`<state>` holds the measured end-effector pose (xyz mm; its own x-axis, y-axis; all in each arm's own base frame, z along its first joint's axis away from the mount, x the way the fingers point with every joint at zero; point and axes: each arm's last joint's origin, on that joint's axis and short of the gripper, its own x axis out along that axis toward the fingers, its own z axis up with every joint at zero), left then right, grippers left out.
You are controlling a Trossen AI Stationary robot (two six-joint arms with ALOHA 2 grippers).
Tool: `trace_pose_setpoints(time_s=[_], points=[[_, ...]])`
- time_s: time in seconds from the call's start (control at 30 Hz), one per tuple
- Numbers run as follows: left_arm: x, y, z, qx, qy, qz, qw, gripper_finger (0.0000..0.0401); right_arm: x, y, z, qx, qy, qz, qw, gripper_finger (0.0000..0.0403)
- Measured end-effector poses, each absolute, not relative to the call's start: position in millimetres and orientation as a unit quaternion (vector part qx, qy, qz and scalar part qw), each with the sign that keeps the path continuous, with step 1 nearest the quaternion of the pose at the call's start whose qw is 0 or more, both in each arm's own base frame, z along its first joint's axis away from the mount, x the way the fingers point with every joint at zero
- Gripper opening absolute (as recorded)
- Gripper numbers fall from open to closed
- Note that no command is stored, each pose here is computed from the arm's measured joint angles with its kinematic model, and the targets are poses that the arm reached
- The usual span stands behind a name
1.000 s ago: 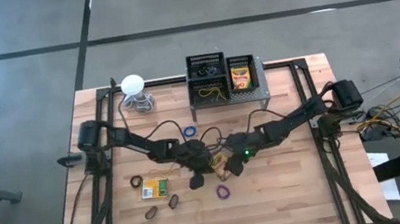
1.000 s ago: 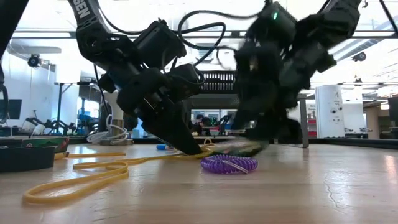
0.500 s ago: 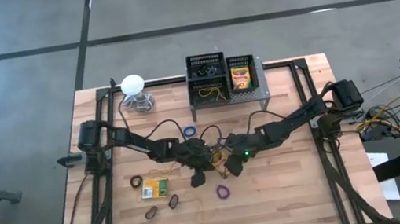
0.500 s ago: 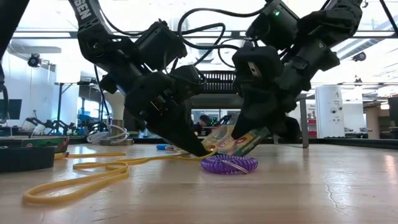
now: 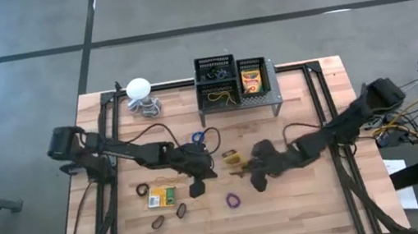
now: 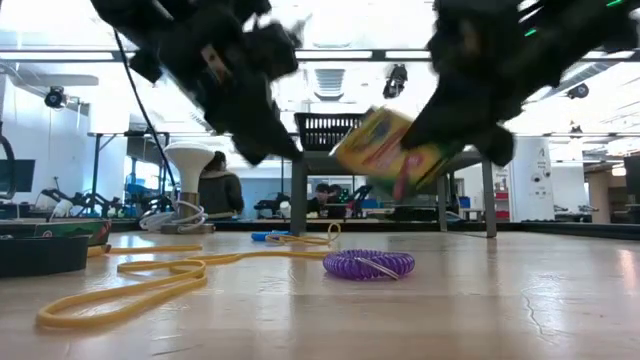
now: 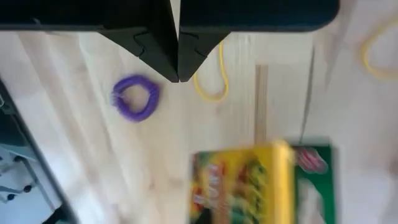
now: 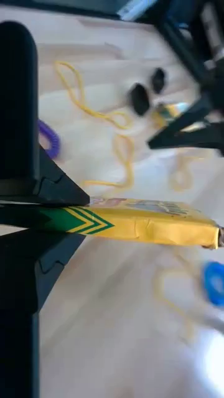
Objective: Pick & Place Office Desk Supplies
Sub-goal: Put the top yellow crayon box into the right black bin
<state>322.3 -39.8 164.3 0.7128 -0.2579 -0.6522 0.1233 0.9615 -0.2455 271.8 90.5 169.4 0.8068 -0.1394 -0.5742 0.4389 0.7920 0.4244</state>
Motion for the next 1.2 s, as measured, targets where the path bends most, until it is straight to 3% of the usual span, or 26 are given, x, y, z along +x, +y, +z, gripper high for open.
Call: trace_pose_setpoints(time_s=[0.13, 0.33, 0.47, 0.67, 0.8, 0.97, 1.2], points=[[321, -47, 171, -0.059, 0.281, -0.093, 0.953, 0.0004, 252, 103, 180, 0.227, 0.175, -0.182, 0.941, 0.0036], [323, -44, 180, -0.054, 0.114, -0.093, 0.988, 0.0026, 240, 111, 195, 0.182, 0.021, -0.143, 0.973, 0.0039], [325, -43, 194, -0.038, 0.027, -0.098, 0.994, 0.0080, 240, 109, 202, 0.148, -0.035, -0.136, 0.979, 0.0038], [334, -40, 210, -0.045, -0.007, -0.088, 0.995, 0.0186, 242, 110, 207, 0.121, -0.040, -0.140, 0.982, 0.0038], [339, -40, 220, -0.065, -0.025, -0.082, 0.994, 0.0233, 244, 111, 211, 0.106, -0.040, -0.135, 0.984, 0.0038], [341, -39, 221, -0.064, -0.016, -0.060, 0.996, 0.0229, 246, 112, 215, 0.099, -0.045, -0.137, 0.985, 0.0038], [342, -39, 219, -0.052, -0.011, -0.054, 0.997, 0.0158, 246, 112, 215, 0.097, -0.044, -0.137, 0.985, 0.0038]])
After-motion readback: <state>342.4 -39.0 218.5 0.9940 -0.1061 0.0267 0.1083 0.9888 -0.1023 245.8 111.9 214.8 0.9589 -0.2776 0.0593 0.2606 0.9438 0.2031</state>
